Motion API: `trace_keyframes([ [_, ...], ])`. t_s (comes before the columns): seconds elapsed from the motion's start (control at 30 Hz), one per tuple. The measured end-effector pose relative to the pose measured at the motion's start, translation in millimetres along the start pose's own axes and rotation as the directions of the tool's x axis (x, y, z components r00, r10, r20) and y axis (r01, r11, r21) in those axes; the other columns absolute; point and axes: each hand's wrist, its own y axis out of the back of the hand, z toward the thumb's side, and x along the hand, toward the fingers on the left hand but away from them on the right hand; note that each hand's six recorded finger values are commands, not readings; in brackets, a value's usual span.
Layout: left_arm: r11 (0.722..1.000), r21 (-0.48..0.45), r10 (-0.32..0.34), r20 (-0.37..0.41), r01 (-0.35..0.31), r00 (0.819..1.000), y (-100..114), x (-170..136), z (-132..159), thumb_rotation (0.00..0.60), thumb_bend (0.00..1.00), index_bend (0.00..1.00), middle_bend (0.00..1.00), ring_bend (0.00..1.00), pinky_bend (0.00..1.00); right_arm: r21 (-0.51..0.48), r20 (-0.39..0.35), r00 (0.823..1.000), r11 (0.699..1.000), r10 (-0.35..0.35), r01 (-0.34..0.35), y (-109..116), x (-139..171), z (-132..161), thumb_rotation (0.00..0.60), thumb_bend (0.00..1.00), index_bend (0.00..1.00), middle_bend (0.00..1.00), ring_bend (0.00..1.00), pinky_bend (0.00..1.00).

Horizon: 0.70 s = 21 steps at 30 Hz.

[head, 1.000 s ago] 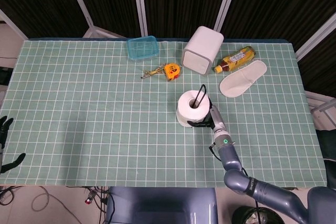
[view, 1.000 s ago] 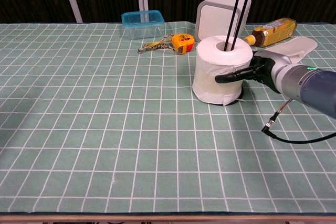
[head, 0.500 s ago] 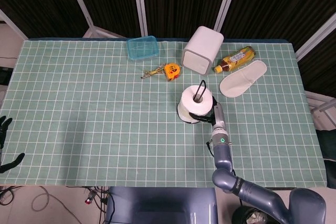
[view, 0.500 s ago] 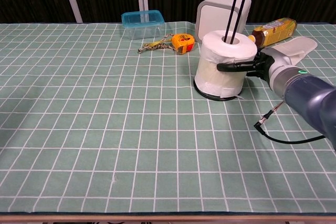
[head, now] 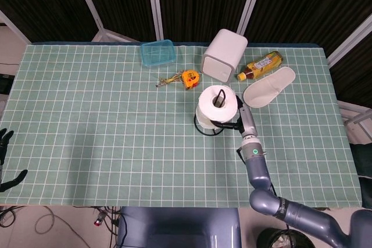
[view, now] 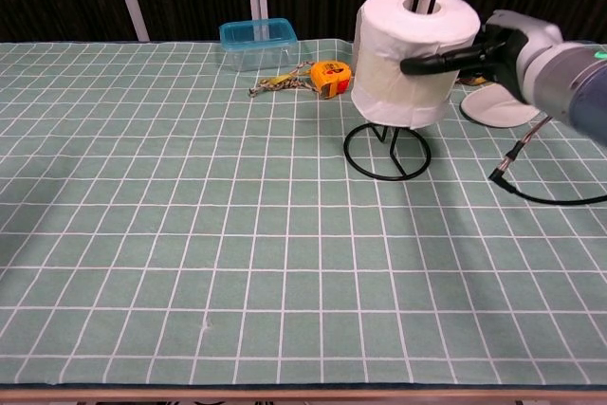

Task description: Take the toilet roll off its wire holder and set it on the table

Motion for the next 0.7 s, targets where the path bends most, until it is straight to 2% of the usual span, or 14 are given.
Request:
trace_keyframes([
  [0.1,1.000,-0.003,0.003,0.000,-0.003,1.000,0.8,-0.4,0.0,0.600,0.18,0.04,0.00,0.00,0.02,0.047,-0.012,1.000,0.999,0.001,0.000,19.6,4.1,22.2,0.600,0.00,0.56,0.40,0.36,0.14],
  [0.27,1.000,-0.003,0.001,0.003,-0.001,1.000,0.7,-0.9,0.5,0.600,0.18,0.04,0.00,0.00,0.02,0.096,-0.043,0.998,0.995,-0.036,0.040,53.9,8.9,65.8,0.600,0.00,0.56,0.40,0.35,0.14],
  [0.43,1.000,-0.004,0.002,0.005,-0.002,1.000,0.7,-1.2,1.2,0.600,0.18,0.04,0.00,0.00,0.02,0.103,-0.076,0.993,0.990,-0.085,0.093,84.6,12.7,106.2,0.600,0.00,0.56,0.40,0.35,0.14],
  [0.7,1.000,0.000,-0.001,0.007,0.001,1.000,-0.2,-1.6,2.1,0.600,0.18,0.04,0.00,0.00,0.02,0.097,-0.152,0.974,0.978,-0.167,0.183,132.8,26.2,162.3,0.600,0.00,0.56,0.40,0.34,0.14],
])
